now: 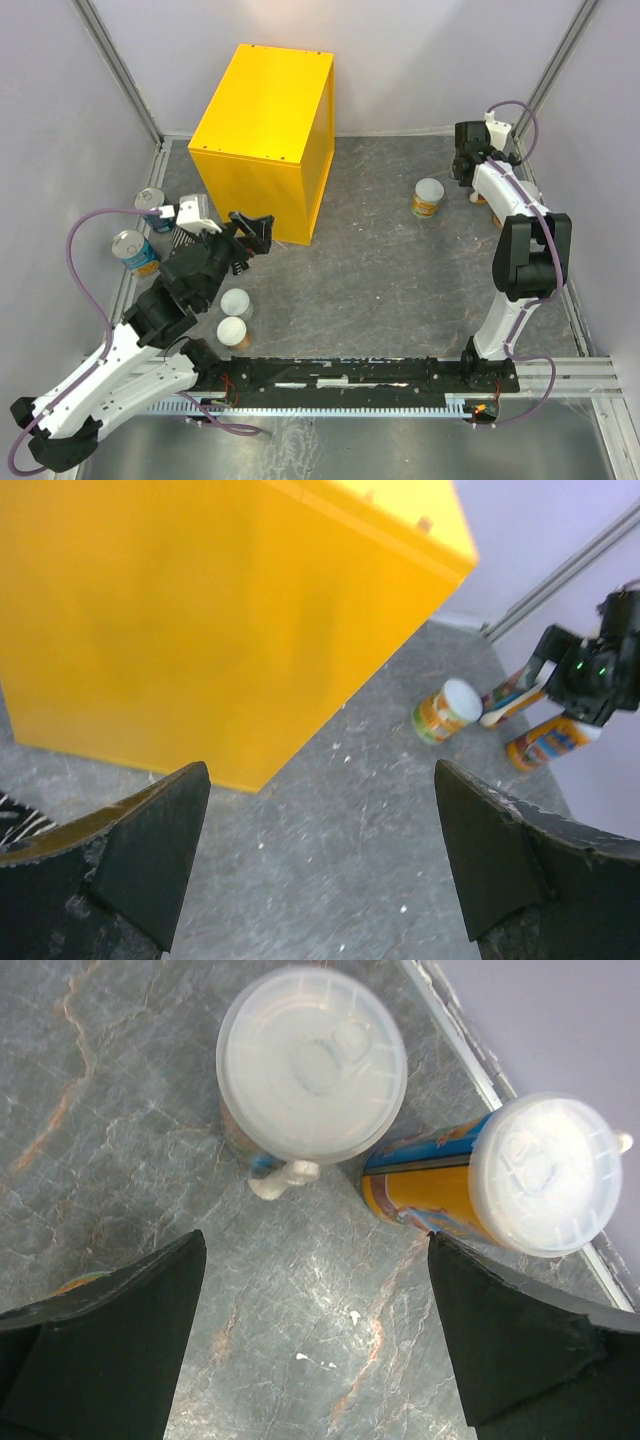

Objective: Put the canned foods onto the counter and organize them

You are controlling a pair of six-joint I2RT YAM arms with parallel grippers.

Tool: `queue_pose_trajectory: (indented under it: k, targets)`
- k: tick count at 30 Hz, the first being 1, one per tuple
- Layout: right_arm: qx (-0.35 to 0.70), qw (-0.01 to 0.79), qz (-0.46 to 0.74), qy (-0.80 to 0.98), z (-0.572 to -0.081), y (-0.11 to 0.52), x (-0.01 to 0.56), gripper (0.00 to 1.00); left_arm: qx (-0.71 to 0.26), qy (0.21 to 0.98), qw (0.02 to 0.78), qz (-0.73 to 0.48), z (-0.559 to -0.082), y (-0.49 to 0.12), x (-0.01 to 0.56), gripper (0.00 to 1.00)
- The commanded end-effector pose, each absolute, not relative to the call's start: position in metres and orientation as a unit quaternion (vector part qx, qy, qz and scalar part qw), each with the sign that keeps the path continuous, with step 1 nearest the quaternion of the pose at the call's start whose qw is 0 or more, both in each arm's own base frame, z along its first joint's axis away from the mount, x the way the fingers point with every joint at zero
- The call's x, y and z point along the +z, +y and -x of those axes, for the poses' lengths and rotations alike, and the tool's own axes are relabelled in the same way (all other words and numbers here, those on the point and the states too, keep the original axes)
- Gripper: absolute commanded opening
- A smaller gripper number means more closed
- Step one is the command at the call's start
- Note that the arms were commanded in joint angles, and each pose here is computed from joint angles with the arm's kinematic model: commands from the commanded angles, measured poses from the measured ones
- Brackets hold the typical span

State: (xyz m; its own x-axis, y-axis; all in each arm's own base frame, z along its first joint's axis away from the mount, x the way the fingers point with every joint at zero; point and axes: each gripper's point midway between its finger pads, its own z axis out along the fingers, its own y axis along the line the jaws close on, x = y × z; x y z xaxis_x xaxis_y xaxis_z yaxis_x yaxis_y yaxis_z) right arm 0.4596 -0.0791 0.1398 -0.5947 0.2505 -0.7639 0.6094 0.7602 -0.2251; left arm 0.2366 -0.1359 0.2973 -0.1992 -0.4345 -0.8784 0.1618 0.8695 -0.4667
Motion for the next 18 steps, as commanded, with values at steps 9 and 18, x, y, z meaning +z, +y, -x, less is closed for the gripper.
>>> queue_pose_trajectory:
  k: [9,18]
  targets:
    - [-0.269,0.410,-0.286,0.823,-0.475,-0.093,0.159,0.99,-0.259,0.630,0.714,0.162,-0.270,-0.137,0.446,0.99]
    - [-0.262,0.419,-0.308,0.813,-0.488,-0.092,0.157,0.99,-0.298,0.539,0.756,0.221,-0.280,-0.131,0.521,0.99]
